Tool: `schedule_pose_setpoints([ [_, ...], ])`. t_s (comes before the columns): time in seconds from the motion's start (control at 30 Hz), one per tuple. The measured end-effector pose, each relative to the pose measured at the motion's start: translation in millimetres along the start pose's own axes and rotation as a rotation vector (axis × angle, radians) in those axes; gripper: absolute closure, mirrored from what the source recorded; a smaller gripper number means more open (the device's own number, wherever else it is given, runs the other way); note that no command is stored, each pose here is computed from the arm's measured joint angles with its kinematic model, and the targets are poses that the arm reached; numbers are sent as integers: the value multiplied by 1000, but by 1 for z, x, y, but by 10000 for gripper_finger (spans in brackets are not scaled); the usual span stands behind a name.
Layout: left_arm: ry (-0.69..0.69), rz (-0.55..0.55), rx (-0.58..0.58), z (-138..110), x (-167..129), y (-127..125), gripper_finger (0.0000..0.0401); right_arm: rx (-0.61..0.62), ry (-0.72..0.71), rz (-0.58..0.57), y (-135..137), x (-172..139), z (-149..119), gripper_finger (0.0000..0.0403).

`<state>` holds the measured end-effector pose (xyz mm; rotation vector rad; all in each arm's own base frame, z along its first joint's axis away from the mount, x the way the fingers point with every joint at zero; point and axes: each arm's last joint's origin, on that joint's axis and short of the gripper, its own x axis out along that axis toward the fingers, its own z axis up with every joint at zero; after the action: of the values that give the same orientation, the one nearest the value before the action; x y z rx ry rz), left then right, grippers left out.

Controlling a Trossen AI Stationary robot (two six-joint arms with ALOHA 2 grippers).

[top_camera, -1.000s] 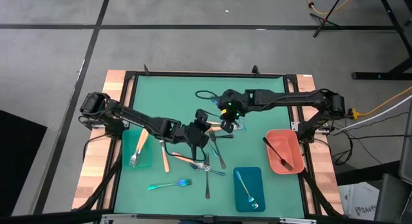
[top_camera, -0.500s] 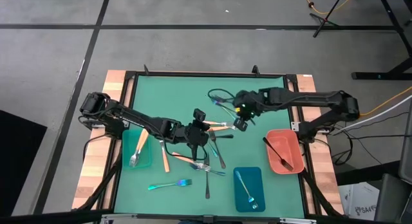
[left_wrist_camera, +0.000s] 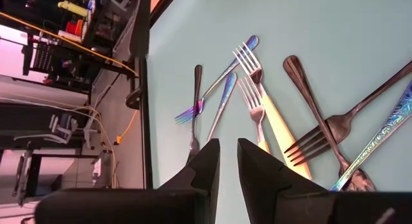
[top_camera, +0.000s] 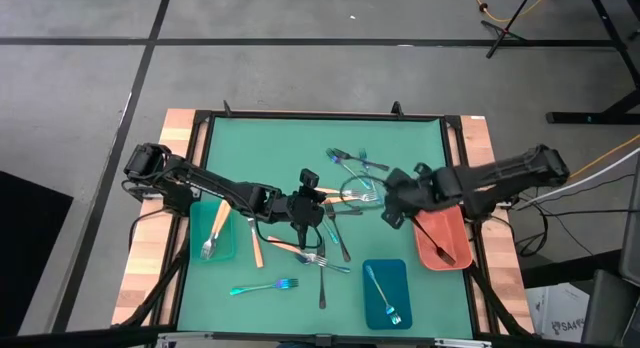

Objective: Sort silverware by color (type)
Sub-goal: Put the black fork into the orange bin

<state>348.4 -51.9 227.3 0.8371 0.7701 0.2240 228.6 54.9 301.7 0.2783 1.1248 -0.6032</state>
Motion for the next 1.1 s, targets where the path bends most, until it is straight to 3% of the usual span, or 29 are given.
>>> schedule_pose_setpoints([
  [0.4, 27, -18, 22, -3, 0, -2, 353, 98, -25, -5, 30, -8, -78, 403],
  [0.87, 27, -18, 22, -3, 0, -2, 353, 284, -69, -51, 25, 9, -157, 403],
  [1.1, 28, -17, 22, -3, 0, -2, 353, 297, -88, -43, 19, 12, -182, 403],
])
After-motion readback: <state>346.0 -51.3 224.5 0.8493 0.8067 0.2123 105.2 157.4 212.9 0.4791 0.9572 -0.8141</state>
